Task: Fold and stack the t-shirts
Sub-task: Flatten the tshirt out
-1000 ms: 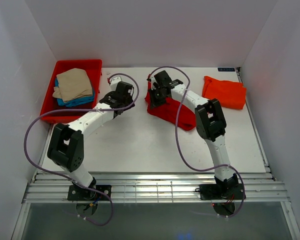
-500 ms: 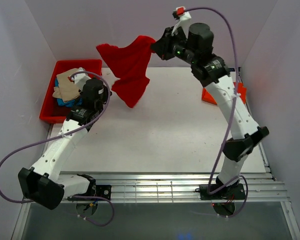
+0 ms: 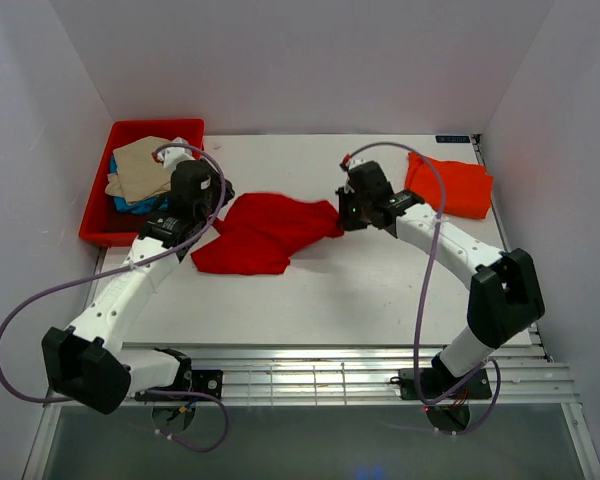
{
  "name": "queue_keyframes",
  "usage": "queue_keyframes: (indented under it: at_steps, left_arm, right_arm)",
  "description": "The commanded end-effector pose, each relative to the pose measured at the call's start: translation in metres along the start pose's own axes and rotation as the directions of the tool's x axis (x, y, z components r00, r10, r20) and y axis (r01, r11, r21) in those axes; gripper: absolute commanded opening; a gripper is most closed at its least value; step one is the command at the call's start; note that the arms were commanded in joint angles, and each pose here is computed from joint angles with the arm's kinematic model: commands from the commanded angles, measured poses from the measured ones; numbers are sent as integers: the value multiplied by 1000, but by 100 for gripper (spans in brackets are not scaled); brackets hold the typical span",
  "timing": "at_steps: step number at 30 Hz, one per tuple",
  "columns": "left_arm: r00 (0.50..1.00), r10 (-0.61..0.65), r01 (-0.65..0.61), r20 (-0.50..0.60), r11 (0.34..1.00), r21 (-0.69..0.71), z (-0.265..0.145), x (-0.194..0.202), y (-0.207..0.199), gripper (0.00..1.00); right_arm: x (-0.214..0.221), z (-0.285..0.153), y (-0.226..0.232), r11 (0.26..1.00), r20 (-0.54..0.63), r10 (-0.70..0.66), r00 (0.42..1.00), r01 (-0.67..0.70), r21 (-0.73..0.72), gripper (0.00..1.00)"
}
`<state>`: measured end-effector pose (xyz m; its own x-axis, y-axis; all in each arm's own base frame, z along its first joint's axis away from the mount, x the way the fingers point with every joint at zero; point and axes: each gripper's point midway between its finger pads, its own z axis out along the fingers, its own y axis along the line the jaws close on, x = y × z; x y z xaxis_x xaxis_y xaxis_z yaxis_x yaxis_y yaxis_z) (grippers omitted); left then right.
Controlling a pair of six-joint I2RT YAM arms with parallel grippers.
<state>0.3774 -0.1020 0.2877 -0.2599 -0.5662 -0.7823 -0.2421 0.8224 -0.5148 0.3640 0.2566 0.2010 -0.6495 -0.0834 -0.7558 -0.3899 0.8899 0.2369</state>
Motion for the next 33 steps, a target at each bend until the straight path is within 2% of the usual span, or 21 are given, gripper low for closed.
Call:
queue_keyframes:
  at_steps: [1,2,6,11,18,27,31,33]
  left_arm:
    - [944,83,-46,-319,991,123,8,99,0,45]
    - [931,107,-62,-348,989,137,8,115,0,44]
    - [865,238,-155,-442,964,217,-5,178,-12,44]
    - [803,328,-221,-497,939,263,-12,219,-18,47]
    - [750,391,-320,-534,920,224,0,264,6,47]
    - [703,436,-421,-563,892,165,18,291,31,45]
    - [697,449,-470,-559,875,117,16,281,41,33]
    - [719,465,-479,-516,870,116,10,258,33,16]
  right_arm:
    - [58,5,-2,998,-120,63,991,-62,14,8]
    - [76,10,-6,997,-151,75,986,-73,21,8]
    - [88,15,-2,997,-188,81,979,-80,9,8]
    - [80,21,3,997,-188,73,980,-73,4,8]
    - [78,20,11,996,-194,71,978,-78,-32,8]
    - [82,14,6,997,-195,70,978,-74,-13,8]
    - [67,6,1,998,-147,69,987,-66,25,8]
    - [51,-1,-2,997,-115,54,992,-48,55,8]
